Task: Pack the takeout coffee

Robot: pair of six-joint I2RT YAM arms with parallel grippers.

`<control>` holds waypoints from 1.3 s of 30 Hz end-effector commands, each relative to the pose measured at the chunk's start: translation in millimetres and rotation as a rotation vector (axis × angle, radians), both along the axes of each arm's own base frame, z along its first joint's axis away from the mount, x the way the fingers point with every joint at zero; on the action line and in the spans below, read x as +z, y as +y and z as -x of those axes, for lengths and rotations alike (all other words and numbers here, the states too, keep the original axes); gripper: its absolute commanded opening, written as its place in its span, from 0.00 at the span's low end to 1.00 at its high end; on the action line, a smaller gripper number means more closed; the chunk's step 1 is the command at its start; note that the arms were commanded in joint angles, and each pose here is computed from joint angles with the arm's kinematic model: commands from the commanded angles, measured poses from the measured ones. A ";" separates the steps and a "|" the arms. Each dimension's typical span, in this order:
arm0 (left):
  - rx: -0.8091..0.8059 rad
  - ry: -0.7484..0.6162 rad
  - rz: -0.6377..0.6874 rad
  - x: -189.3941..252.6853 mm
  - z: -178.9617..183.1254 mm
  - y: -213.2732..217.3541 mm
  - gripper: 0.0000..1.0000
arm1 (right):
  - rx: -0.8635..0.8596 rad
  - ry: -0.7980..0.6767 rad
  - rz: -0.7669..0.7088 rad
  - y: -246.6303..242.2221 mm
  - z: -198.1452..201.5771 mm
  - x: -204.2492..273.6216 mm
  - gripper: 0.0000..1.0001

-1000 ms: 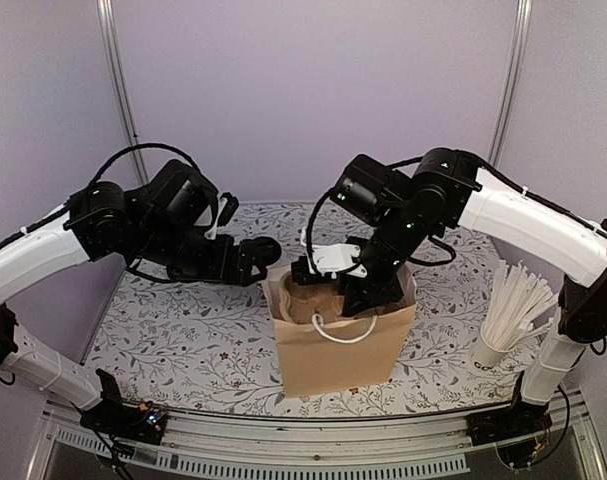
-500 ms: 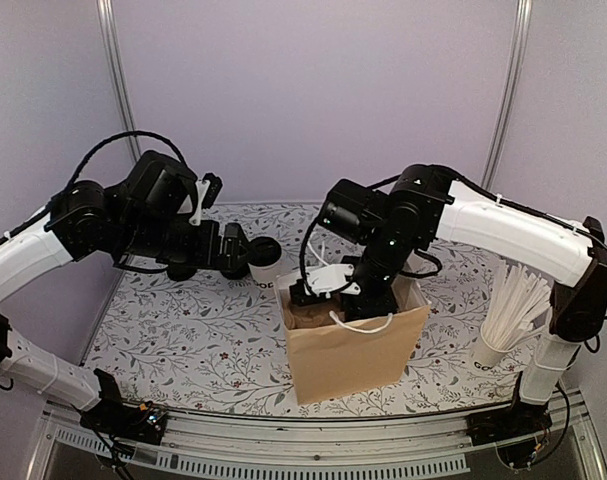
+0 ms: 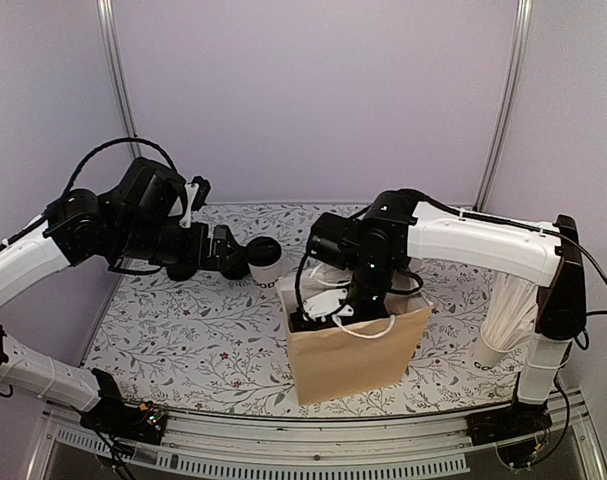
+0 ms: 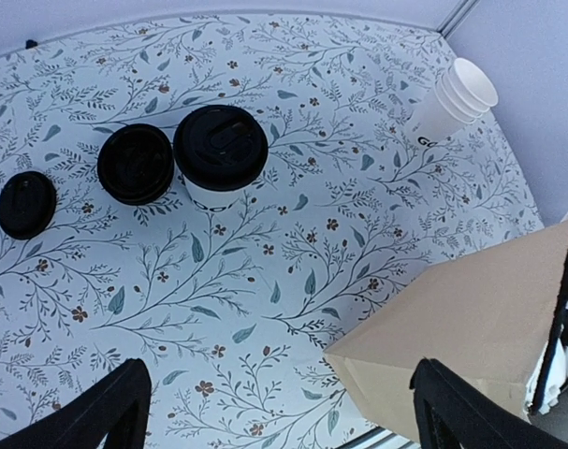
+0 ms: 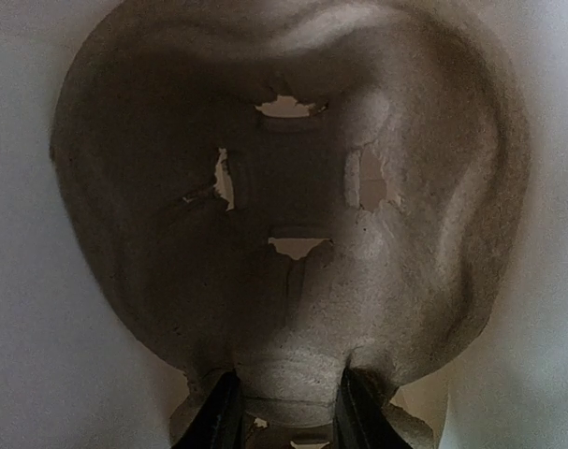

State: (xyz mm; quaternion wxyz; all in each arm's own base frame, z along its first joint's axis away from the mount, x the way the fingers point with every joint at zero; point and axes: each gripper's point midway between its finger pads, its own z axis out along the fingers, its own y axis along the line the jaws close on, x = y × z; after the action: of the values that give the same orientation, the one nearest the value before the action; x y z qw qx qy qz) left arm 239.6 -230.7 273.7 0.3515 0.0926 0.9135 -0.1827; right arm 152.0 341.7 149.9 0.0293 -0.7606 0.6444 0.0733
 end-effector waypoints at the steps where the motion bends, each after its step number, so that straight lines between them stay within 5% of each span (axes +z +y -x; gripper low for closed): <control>1: -0.002 -0.015 0.020 -2.3 -1.8 4.0 1.00 | 0.009 0.035 0.035 -1.5 5.4 -16.4 0.30; 18: 0.018 -0.003 0.021 -17.4 4.8 19.9 1.00 | 0.008 0.110 0.104 -1.0 11.8 -65.1 0.34; 30: 0.000 0.005 0.041 -13.7 5.1 13.8 1.00 | 0.028 0.061 0.023 8.0 6.5 -14.7 0.69; 39: -0.188 -0.042 0.097 7.2 0.6 -27.9 1.00 | 0.042 0.029 -0.124 18.6 9.5 33.2 0.77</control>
State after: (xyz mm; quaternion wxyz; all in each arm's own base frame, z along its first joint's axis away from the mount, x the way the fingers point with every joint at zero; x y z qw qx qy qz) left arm 231.8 -229.2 250.0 0.3280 0.1109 0.9162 -0.2015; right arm 148.9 353.1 142.0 0.0187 -0.7642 0.6377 0.0946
